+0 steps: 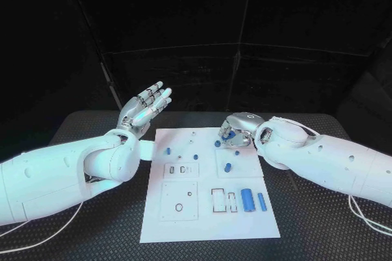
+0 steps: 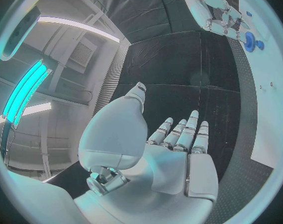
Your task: Assemble the parts on the task board
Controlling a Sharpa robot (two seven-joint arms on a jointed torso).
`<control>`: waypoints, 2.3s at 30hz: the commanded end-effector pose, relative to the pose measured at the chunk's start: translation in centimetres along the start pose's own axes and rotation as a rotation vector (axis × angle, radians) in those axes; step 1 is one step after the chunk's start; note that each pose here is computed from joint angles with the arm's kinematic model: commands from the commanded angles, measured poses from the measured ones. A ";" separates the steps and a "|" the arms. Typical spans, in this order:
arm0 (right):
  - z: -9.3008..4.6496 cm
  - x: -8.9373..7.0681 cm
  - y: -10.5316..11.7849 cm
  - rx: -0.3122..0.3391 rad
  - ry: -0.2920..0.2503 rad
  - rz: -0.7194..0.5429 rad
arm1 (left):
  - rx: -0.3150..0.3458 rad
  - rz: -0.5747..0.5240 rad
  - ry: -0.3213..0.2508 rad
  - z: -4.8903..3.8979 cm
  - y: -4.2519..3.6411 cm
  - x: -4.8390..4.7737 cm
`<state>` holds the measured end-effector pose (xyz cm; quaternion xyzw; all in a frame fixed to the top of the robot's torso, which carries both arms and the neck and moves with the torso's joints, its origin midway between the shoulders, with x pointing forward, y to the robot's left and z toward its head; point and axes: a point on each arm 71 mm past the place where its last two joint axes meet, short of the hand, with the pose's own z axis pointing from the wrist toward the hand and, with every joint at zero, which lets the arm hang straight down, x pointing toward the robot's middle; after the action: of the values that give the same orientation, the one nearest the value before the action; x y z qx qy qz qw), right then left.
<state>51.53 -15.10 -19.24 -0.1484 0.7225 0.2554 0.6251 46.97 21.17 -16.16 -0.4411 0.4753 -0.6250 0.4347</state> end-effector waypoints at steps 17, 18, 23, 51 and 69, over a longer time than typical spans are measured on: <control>1.3 0.3 0.6 0.020 0.040 -0.082 | 0.004 -0.019 0.027 -0.22 -0.26 0.47; 1.3 0.3 0.6 0.020 0.040 -0.082 | 0.004 -0.019 0.028 -0.23 -0.26 0.48; 1.7 0.4 0.8 0.020 0.043 -0.081 | 0.002 -0.023 0.033 -0.28 -0.28 0.56; 2.6 0.9 1.7 0.000 0.080 -0.091 | 0.000 -0.029 0.041 -0.37 -0.31 0.71; 2.3 -0.4 3.1 -0.046 -0.088 -0.070 | -0.005 -0.052 0.044 -0.31 -0.29 0.35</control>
<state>51.96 -11.53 -19.24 -0.1843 0.7115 0.2427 0.6331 46.52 20.98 -16.04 -0.4408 0.4787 -0.6347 0.4169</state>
